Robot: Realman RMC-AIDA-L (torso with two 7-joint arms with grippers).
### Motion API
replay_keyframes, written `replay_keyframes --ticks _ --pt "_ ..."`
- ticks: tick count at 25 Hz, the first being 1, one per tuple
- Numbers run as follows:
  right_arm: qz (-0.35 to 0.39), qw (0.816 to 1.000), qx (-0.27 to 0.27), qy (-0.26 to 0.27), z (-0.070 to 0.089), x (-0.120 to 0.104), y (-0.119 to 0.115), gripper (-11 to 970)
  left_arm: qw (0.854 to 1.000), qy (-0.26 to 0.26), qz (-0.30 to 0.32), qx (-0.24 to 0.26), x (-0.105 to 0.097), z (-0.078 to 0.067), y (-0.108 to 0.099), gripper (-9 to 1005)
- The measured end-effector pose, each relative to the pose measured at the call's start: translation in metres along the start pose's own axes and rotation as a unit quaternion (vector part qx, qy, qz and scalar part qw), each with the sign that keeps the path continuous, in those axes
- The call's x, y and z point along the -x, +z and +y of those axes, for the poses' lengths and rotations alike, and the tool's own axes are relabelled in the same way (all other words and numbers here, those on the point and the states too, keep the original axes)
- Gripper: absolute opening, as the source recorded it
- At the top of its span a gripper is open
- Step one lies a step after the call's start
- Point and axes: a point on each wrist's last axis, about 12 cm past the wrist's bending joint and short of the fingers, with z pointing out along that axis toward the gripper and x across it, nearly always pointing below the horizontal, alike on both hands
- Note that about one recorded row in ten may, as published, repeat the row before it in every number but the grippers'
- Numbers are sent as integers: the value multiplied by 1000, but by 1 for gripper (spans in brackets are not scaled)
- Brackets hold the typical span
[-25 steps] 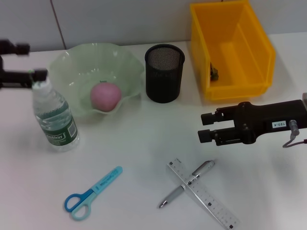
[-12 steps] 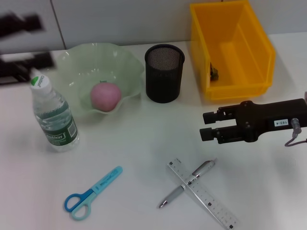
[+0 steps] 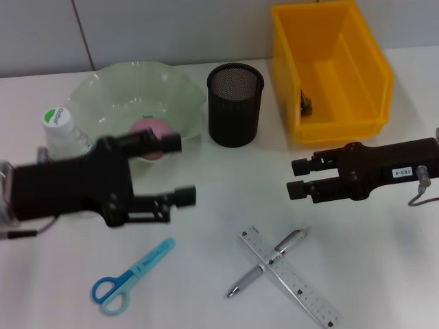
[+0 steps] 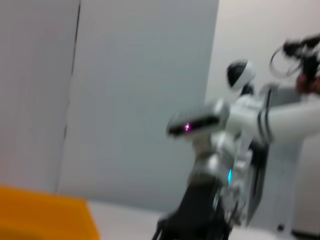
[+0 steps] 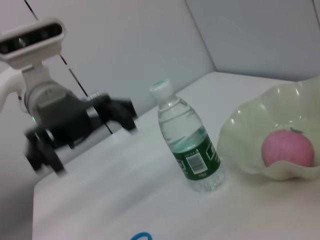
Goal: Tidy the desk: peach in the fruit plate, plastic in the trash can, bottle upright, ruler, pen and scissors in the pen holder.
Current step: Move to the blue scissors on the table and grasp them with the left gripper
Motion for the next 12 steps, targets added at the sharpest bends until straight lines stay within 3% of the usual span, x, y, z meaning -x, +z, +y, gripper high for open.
replay_keyframes --ticks 7,12 --pt "26 1000 0 -15 -2 11 4 657 999 -17 38 28 -29 -3 4 867" --pt "33 999 0 -22 -3 13 7 657 998 -23 42 40 -35 -6 1 868"
